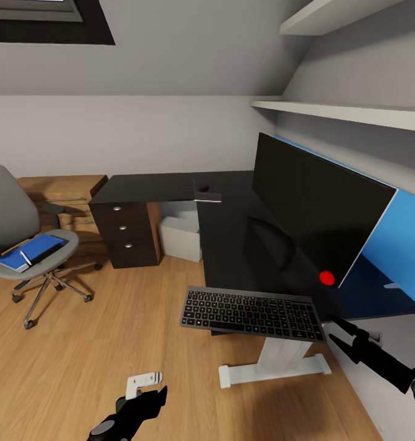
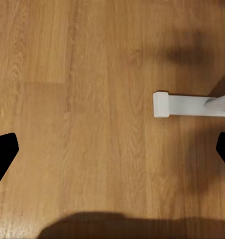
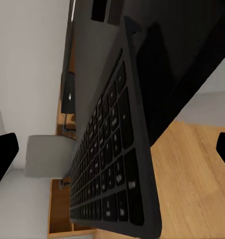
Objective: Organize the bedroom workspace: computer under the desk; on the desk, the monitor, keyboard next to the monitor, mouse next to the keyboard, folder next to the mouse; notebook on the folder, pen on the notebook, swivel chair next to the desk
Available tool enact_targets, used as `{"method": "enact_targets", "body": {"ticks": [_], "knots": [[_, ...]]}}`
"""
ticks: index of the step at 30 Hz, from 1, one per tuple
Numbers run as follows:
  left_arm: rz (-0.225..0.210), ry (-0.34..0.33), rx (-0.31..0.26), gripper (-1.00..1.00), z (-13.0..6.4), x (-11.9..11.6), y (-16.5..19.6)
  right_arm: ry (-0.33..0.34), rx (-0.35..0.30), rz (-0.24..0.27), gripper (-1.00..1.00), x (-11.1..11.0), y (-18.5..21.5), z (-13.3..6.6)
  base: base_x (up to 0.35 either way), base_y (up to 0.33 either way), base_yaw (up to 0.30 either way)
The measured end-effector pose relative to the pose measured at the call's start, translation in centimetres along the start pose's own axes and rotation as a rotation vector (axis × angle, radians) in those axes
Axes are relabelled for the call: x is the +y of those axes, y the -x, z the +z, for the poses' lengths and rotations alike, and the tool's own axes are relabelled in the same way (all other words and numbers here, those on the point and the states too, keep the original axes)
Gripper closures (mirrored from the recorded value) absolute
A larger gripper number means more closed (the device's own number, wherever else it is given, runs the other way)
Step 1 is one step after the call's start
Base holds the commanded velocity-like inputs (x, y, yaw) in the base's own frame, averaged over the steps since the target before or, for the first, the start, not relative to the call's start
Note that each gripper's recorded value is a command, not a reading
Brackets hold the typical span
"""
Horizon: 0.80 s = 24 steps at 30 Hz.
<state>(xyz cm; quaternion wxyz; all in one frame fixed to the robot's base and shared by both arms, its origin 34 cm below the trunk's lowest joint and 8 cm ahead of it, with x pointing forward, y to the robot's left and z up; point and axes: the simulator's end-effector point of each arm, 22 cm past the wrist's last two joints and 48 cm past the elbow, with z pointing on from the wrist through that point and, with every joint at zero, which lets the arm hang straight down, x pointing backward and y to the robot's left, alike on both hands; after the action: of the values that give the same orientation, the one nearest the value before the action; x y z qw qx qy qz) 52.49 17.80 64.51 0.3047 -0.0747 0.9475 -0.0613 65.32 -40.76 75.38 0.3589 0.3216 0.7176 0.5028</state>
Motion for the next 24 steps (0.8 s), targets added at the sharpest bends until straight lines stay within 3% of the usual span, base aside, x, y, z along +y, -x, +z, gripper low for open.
{"method": "enact_targets", "body": {"ticks": [7, 24], "knots": [[-0.001, -0.002, -0.003, -1.0, 0.48, -0.1, -0.29, 0.002, 0.012, 0.022, -1.0, -0.85, -1.65, 1.24, 0.0, 0.0, 0.0], [0.0, -0.001, 0.0, -1.0, 0.52, 0.07, -0.4, 0.002, 0.015, 0.023, -1.0, -0.88, -1.85, 1.35, 0.0, 0.0, 0.0]]}}
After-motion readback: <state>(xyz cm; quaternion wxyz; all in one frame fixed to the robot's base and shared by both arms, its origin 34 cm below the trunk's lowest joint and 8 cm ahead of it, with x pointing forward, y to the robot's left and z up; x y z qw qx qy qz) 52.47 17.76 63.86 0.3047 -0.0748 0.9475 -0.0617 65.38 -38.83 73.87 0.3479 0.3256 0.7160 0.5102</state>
